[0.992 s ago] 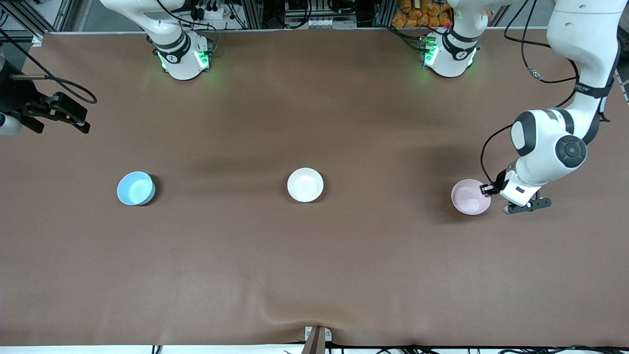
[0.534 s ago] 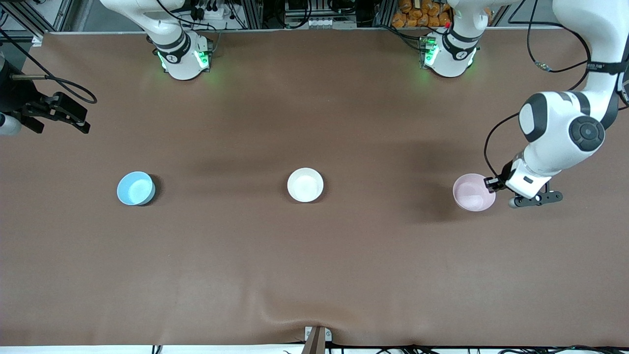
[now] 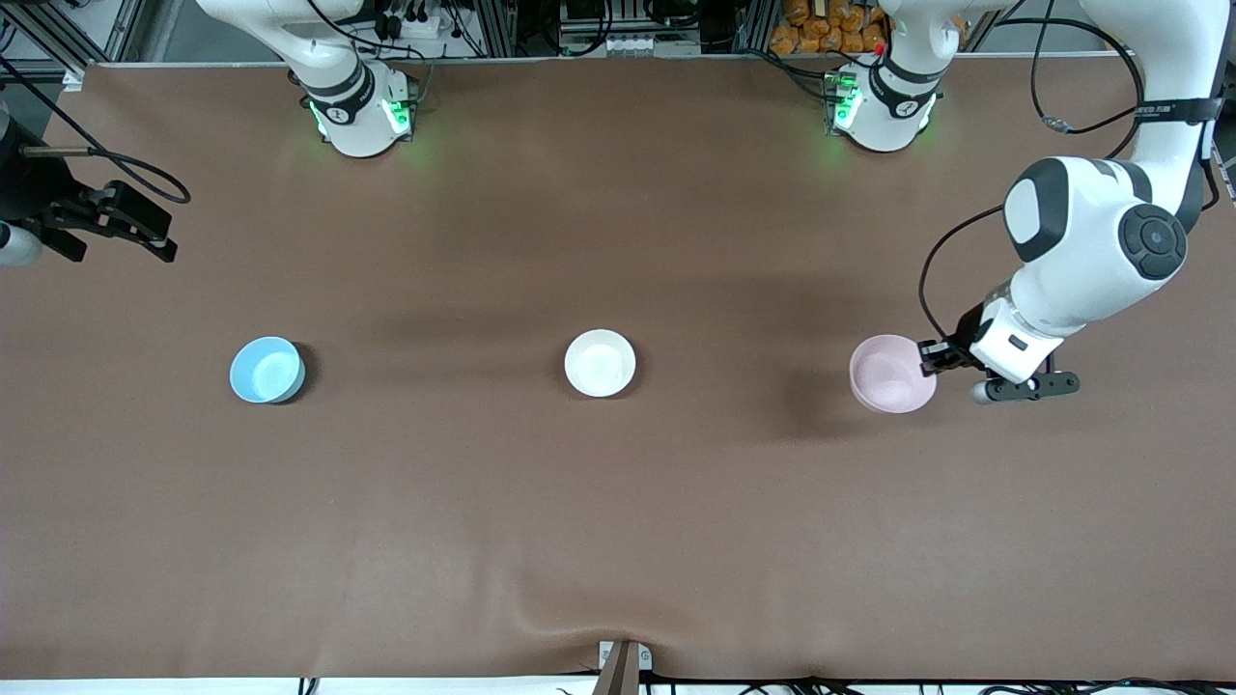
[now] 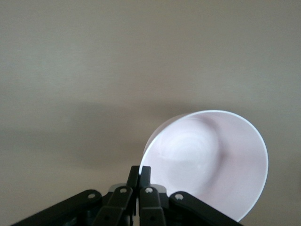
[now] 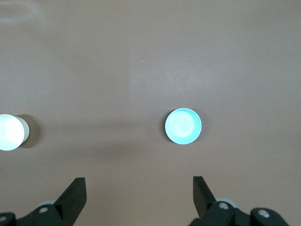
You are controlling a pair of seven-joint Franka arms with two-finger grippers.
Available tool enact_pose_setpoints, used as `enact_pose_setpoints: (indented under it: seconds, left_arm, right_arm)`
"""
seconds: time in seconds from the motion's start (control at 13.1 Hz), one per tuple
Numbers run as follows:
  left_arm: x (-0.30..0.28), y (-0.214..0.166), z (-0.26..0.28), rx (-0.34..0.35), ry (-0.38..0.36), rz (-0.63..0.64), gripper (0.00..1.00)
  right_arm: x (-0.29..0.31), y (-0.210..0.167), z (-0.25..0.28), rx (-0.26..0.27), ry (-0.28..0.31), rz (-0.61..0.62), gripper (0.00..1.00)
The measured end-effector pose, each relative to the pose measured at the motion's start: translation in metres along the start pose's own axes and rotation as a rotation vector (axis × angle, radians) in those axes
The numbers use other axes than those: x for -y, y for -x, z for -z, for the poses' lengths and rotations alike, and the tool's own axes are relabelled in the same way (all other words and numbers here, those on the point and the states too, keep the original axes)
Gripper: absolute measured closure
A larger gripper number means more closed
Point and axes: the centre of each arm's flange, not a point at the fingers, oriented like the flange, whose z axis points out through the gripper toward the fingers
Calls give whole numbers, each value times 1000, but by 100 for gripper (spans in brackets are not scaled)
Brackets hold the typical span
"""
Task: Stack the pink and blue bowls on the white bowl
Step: 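Carry the pink bowl with the left gripper over the white bowl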
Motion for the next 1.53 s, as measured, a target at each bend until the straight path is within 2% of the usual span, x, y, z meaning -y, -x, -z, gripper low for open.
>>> enact_pose_setpoints:
  seconds: [0.23, 0.46, 0.92, 1.3, 1.53]
  left_arm:
    - [-40, 6, 5, -2, 23, 10, 97]
    - [-98, 17, -1, 15, 55, 73, 97]
    - [-220, 41, -36, 88, 103, 210, 97]
    - [-296, 63, -81, 154, 127, 197, 97]
    - [-330, 80, -115, 127, 134, 188, 97]
  right_arm:
    - [0, 0, 0, 0, 0, 0, 0]
    - [0, 0, 0, 0, 0, 0, 0]
    - [0, 0, 0, 0, 0, 0, 0]
    - [0, 0, 0, 0, 0, 0, 0]
    - [0, 0, 0, 0, 0, 0, 0]
